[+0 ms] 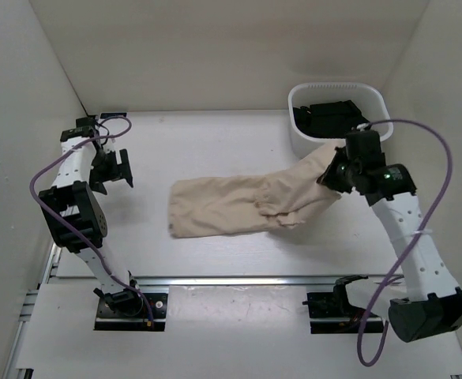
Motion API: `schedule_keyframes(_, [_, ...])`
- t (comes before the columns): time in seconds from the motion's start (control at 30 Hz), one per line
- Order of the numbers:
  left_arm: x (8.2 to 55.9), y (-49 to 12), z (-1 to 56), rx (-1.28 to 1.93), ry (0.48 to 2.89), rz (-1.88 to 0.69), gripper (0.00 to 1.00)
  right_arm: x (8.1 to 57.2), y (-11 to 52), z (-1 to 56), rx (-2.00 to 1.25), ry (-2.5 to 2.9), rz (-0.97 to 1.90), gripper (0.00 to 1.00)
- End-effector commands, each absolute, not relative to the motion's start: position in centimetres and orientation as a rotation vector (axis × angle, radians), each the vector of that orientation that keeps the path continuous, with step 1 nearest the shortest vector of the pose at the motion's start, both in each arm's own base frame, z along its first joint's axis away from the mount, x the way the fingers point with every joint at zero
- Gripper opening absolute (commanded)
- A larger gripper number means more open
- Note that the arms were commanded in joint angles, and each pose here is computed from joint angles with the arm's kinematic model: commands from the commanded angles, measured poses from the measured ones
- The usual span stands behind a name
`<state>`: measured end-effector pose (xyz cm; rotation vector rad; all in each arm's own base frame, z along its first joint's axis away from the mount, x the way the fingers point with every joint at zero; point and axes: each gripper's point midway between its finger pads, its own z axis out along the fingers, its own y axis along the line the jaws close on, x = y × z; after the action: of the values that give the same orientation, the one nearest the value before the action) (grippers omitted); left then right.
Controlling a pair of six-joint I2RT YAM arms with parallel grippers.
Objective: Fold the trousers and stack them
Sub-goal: Fold the trousers
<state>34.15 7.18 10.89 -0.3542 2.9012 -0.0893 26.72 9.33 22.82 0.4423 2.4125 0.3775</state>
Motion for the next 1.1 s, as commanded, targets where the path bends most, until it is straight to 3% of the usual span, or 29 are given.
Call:
schedule_keyframes(0.0, [33.4, 6.7, 12.3, -0.357, 2.888, -0.134, 1.0, 23.1, 9.2, 24.3, 0.283, 2.585, 0.248, 0.0])
schedule_keyframes(0.2, [32.1, 6.5, 11.0, -0.38, 2.933, -0.159, 1.0, 26.0, 20.7, 22.4, -0.038, 2.677, 0.36, 0.0])
schedule_keyframes(0.37, [31.4, 6.3, 10.4, -0.384, 2.95, -0.163, 1.0, 30.6, 27.1, 15.8, -0.216, 2.856, 0.214, 0.0])
schedule_keyframes(0.47, [31.4, 6.3, 10.1, -0.384, 2.952, -0.164, 1.0, 34.2, 30.9, 14.0, -0.25, 2.879, 0.206, 0.04])
schedule_keyframes(0.6, [30.9, 6.6, 9.6, -0.402, 2.963, -0.152, 1.0, 38.8, 32.7, 11.6, -0.03, 2.799, 0.269, 0.1])
schedule_keyframes(0.73, [30.6, 6.5, 9.3, -0.404, 2.973, -0.155, 1.0, 39.7, 33.0, 11.7, 0.132, 2.71, 0.419, 0.79])
schedule_keyframes(0.77, [30.8, 6.6, 9.0, -0.404, 2.973, -0.155, 1.0, 39.7, 33.3, 12.3, 0.083, 2.693, 0.453, 0.9])
schedule_keyframes(0.83, [30.9, 6.4, 9.1, -0.403, 2.971, -0.173, 1.0, 38.6, 34.5, 15.3, -0.014, 2.62, 0.495, 0.98])
schedule_keyframes(0.9, [32.0, 5.7, 10.2, -0.387, 2.928, -0.249, 1.0, 37.1, 33.2, 19.8, -0.026, 2.517, 0.457, 0.98])
schedule_keyframes(0.93, [32.7, 5.1, 10.8, -0.361, 2.907, -0.274, 1.0, 35.7, 31.5, 18.4, 0.009, 2.544, 0.38, 0.98])
schedule_keyframes(1.0, [34.7, 2.4, 12.8, -0.246, 2.862, -0.348, 1.0, 34.2, 27.5, 21.0, 0.232, 2.464, 0.349, 0.98])
schedule_keyframes(1.07, [35.8, -0.6, 14.8, -0.133, 2.842, -0.419, 1.0, 31.7, 22.1, 18.8, 0.452, 2.484, 0.297, 0.98])
